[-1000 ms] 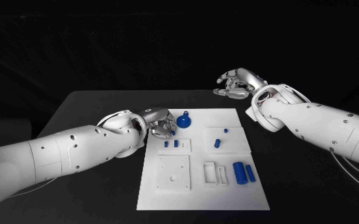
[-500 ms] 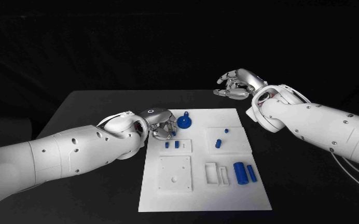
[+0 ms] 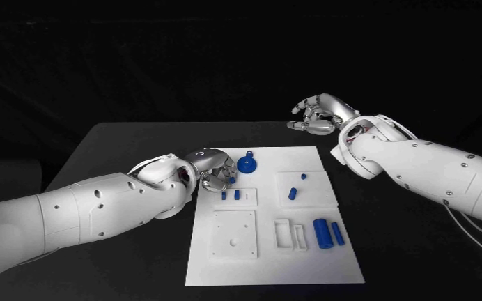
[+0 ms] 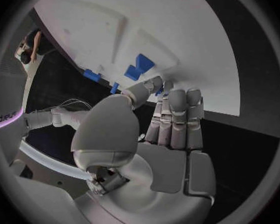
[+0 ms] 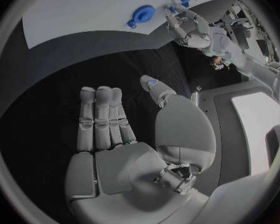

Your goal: Assemble the parts on the task board

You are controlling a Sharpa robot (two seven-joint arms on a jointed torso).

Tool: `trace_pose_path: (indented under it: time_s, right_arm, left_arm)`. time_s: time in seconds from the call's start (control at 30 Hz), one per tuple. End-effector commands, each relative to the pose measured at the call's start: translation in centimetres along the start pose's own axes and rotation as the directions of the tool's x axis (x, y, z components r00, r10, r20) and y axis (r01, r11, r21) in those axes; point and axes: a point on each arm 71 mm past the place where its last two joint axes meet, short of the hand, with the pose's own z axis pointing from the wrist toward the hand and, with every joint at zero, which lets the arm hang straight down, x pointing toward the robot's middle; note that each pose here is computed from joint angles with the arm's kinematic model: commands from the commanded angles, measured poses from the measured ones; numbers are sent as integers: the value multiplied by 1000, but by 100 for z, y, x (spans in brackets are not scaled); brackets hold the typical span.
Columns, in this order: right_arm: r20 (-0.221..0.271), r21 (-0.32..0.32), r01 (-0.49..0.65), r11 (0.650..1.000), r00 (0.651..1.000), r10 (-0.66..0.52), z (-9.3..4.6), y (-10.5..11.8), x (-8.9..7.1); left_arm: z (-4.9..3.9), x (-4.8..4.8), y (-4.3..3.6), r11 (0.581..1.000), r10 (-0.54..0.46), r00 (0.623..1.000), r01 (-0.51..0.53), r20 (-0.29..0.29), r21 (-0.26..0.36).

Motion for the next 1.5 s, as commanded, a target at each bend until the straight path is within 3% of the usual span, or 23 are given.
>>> trace_pose_path:
  time_s: [0.03, 0.57, 0.7, 0.8, 0.87, 0.93, 1.0, 1.03, 1.13, 1.2, 1.37, 1.5]
  right_arm:
    - [-14, -9, 0, 1000, 1000, 0, -15, -6, 10]
    - [-24, 15, 8, 1000, 1000, -7, -71, -118, -36]
    - [-111, 20, 14, 1000, 994, -12, -104, -184, -17]
    - [-181, 10, 16, 1000, 983, -14, -156, -223, 6]
    - [-211, 1, 14, 1000, 977, -14, -211, -251, -1]
    - [-247, -13, 11, 1000, 969, -14, -266, -265, 3]
    - [-274, -20, 7, 1000, 962, -12, -323, -281, 16]
    - [-282, -22, 8, 1000, 959, -14, -350, -283, 20]
    - [-295, -36, 46, 998, 954, -55, -416, -286, 32]
    - [-314, -53, 90, 995, 944, -102, -466, -288, 45]
    - [-380, -93, 205, 974, 897, -225, -593, -291, 133]
    - [-393, -145, 294, 945, 859, -327, -646, -247, 219]
  left_arm:
    - [-10, -9, 15, 1000, -12, 1000, 12, -3, -5]
    - [-125, -60, 260, 998, -24, 999, 27, 43, -65]
    - [-147, -91, 319, 995, -51, 996, 57, 69, -82]
    - [-158, -204, 406, 977, -173, 975, 188, 137, -103]
    - [-191, -269, 480, 954, -259, 949, 281, 183, -108]
    - [-222, -351, 546, 905, -384, 898, 412, 217, -106]
    - [-259, -383, 593, 815, -545, 808, 573, 224, -86]
    - [-277, -408, 604, 753, -624, 745, 654, 236, -72]
    - [-325, -486, 606, 625, -747, 608, 780, 267, -28]
    - [-346, -548, 588, 570, -795, 548, 822, 261, 10]
    - [-410, -616, 493, 512, -847, 490, 857, 208, 66]
    - [-433, -616, 400, 477, -871, 457, 874, 180, 89]
